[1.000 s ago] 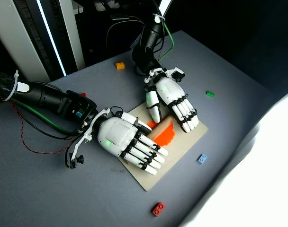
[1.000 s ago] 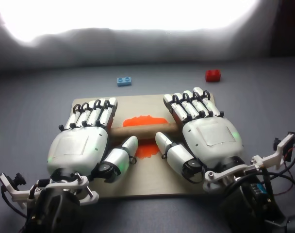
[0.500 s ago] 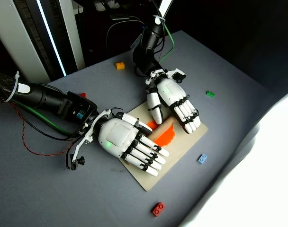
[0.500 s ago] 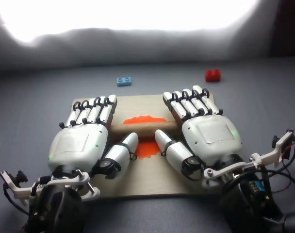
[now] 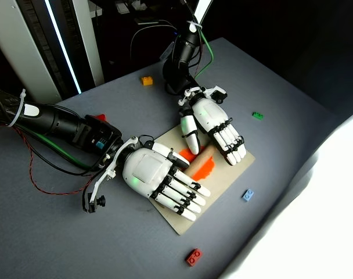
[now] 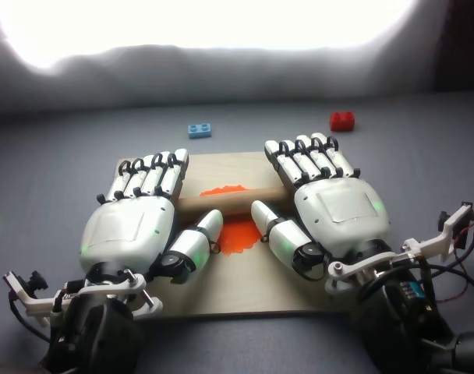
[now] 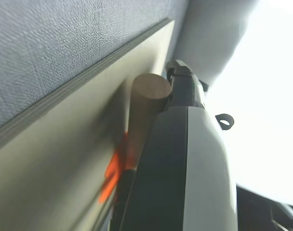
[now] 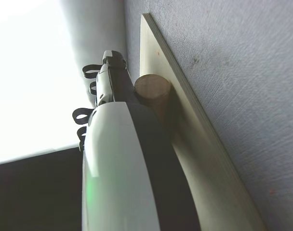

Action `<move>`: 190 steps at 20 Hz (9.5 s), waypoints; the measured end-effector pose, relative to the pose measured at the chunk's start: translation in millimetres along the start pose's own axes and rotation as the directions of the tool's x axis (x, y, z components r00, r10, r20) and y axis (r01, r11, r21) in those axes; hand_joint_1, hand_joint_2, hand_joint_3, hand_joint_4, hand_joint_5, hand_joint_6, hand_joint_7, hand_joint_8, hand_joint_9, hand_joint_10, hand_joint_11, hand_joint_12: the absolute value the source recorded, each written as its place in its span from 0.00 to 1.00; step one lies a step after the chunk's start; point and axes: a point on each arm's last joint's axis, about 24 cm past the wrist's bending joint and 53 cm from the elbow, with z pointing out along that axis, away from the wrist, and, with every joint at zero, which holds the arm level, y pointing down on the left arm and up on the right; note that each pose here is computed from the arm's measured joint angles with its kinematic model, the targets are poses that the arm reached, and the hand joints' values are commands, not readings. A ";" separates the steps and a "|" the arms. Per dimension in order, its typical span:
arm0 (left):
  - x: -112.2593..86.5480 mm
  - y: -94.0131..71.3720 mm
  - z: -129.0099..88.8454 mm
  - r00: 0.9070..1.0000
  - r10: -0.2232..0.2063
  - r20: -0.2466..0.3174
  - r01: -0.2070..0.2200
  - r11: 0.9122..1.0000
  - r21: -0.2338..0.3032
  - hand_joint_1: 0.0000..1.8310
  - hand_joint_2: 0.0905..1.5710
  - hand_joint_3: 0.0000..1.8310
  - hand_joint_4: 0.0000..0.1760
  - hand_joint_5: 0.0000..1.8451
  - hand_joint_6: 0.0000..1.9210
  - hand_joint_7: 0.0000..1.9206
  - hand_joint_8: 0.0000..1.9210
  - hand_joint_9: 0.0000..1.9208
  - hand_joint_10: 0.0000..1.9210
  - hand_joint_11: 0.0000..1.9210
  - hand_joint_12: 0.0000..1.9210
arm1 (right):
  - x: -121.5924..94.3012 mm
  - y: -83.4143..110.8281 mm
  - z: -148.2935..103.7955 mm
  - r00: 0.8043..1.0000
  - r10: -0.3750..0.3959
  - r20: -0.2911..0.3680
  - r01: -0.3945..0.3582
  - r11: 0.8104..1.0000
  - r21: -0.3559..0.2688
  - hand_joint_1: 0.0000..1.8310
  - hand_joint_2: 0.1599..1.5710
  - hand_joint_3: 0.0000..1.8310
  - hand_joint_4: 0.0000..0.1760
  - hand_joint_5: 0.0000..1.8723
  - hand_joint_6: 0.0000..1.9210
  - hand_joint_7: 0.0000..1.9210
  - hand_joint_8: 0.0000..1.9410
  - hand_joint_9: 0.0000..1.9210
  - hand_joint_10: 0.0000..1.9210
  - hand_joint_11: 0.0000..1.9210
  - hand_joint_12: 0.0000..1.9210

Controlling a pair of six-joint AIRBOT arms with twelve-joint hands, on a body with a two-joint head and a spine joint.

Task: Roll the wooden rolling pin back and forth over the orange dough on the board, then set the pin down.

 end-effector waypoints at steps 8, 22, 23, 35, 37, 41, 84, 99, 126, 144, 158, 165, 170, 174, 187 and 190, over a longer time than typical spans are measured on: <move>1.0 -0.9 2.9 1.000 -0.009 0.008 0.009 1.000 0.005 0.00 0.92 0.00 0.00 0.03 0.00 0.04 0.00 0.03 0.00 0.00 0.13 | -2.9 -4.5 6.0 1.000 -0.002 0.004 0.002 1.000 0.002 0.00 0.98 0.00 0.00 0.08 0.01 0.08 0.00 0.05 0.01 0.00 0.10; 2.2 -2.2 9.3 1.000 -0.017 0.015 0.017 1.000 0.013 0.00 0.92 0.00 0.00 0.02 0.00 0.03 0.00 0.02 0.00 0.00 0.10 | -6.6 -5.7 14.4 1.000 0.017 0.010 -0.017 1.000 0.006 0.00 0.98 0.00 0.00 0.08 0.00 0.07 0.00 0.05 0.00 0.00 0.09; 1.5 -1.9 9.7 1.000 -0.016 0.017 0.016 1.000 0.013 0.00 0.92 0.00 0.00 0.02 0.00 0.03 0.00 0.02 0.00 0.00 0.12 | -6.4 -5.9 14.5 1.000 0.017 0.009 -0.017 1.000 0.006 0.00 0.98 0.00 0.00 0.08 0.00 0.08 0.00 0.05 0.00 0.00 0.09; 4.8 -6.5 16.5 0.999 -0.020 0.025 0.020 1.000 0.025 0.00 0.91 0.00 0.00 0.03 0.00 0.04 0.00 0.03 0.00 0.00 0.11 | -7.3 -9.5 17.2 1.000 0.013 0.007 -0.013 1.000 0.009 0.00 0.98 0.00 0.00 0.07 0.01 0.07 0.00 0.04 0.01 0.01 0.00; 4.5 -6.0 18.5 1.000 -0.015 0.024 0.014 1.000 0.027 0.00 0.92 0.00 0.00 0.02 0.00 0.04 0.00 0.03 0.00 0.00 0.12 | -7.6 -9.6 17.5 1.000 0.012 0.008 -0.012 1.000 0.009 0.00 0.98 0.00 0.00 0.07 0.01 0.07 0.01 0.04 0.01 0.00 0.00; 5.9 -6.5 20.9 1.000 -0.017 0.026 0.016 0.999 0.033 0.00 0.92 0.00 0.00 0.02 0.00 0.03 0.00 0.03 0.00 0.00 0.11 | -8.3 -8.1 19.2 1.000 0.018 0.010 -0.018 1.000 0.011 0.00 0.98 0.00 0.00 0.07 0.01 0.07 0.01 0.05 0.01 0.01 0.01; 7.6 -8.9 43.4 0.999 -0.014 0.031 0.013 0.998 0.053 0.00 0.92 0.00 0.00 0.03 0.00 0.04 0.00 0.03 0.00 0.00 0.13 | -18.7 -18.2 35.2 0.999 0.038 0.023 -0.038 0.999 0.034 0.00 0.98 0.00 0.00 0.07 0.00 0.07 0.00 0.05 0.00 0.00 0.09; 8.6 -10.3 52.1 0.999 -0.023 0.024 0.022 0.998 0.058 0.00 0.93 0.00 0.00 0.03 0.00 0.04 0.00 0.03 0.00 0.00 0.11 | -23.5 -24.0 39.7 0.999 0.040 0.029 -0.041 0.998 0.041 0.00 0.98 0.00 0.00 0.08 0.00 0.07 0.00 0.05 0.00 0.00 0.05; 9.4 -8.7 52.1 0.999 0.028 -0.015 -0.027 0.997 0.077 0.00 0.93 0.00 0.00 0.09 0.00 0.10 0.00 0.10 0.00 0.00 0.21 | -23.3 -21.6 39.6 0.999 0.033 0.027 -0.034 0.999 0.031 0.00 0.97 0.00 0.00 0.13 0.02 0.13 0.01 0.09 0.01 0.00 0.28; 6.4 -10.8 43.4 1.000 -0.021 -0.001 0.021 0.996 0.087 0.00 0.93 0.00 0.00 0.21 0.01 0.24 0.00 0.21 0.01 0.00 0.39 | -26.0 -16.3 35.9 0.998 0.042 0.051 -0.044 0.999 0.024 0.00 0.97 0.00 0.00 0.12 0.29 0.27 0.00 0.07 0.41 0.00 0.70; 6.4 -10.9 23.8 1.000 -0.023 0.011 0.022 0.994 0.106 0.00 0.93 0.00 0.00 0.20 0.00 0.25 0.00 0.21 0.00 0.00 0.39 | -25.1 -11.0 24.1 0.997 0.028 0.072 -0.029 0.999 0.015 0.00 0.97 0.00 0.00 0.12 0.30 0.27 0.00 0.07 0.41 0.00 0.69; 7.5 -10.7 15.7 1.000 -0.004 0.009 0.003 0.993 0.120 0.00 0.93 0.00 0.00 0.20 0.00 0.24 0.00 0.21 0.00 0.00 0.39 | -22.5 -10.9 14.7 0.997 0.025 0.068 -0.026 1.000 0.012 0.00 0.97 0.00 0.00 0.12 0.31 0.27 0.00 0.07 0.42 0.00 0.69; 8.1 -9.9 9.0 1.000 0.000 0.005 0.000 0.992 0.125 0.00 0.93 0.00 0.00 0.20 0.00 0.25 0.00 0.21 0.00 0.00 0.39 | -21.5 -9.1 11.1 0.997 0.011 0.071 -0.011 1.000 0.009 0.00 0.97 0.00 0.00 0.10 0.31 0.26 0.00 0.06 0.41 0.00 0.68; 9.1 -10.3 2.4 1.000 0.002 0.002 -0.003 0.992 0.128 0.00 0.93 0.00 0.00 0.20 0.00 0.25 0.00 0.21 0.00 0.00 0.38 | -21.0 -8.0 9.1 0.997 0.015 0.072 -0.016 1.000 0.013 0.00 0.96 0.00 0.00 0.11 0.31 0.26 0.00 0.06 0.41 0.00 0.67; 7.4 -7.0 -8.8 1.000 0.009 -0.009 -0.008 0.992 0.128 0.00 0.93 0.00 0.00 0.20 0.00 0.24 0.00 0.20 0.00 0.00 0.37 | -15.7 -1.8 -7.6 0.997 -0.006 0.076 0.005 1.000 0.011 0.00 0.96 0.00 0.00 0.12 0.31 0.27 0.00 0.07 0.41 0.00 0.68; 6.9 -8.7 -10.6 1.000 0.016 -0.017 -0.013 0.990 0.138 0.00 0.93 0.00 0.00 0.20 0.00 0.24 0.00 0.21 0.00 0.00 0.38 | -12.4 -0.8 -12.3 0.998 -0.004 0.068 0.004 1.000 0.009 0.00 0.96 0.00 0.00 0.12 0.31 0.26 0.00 0.06 0.41 0.00 0.68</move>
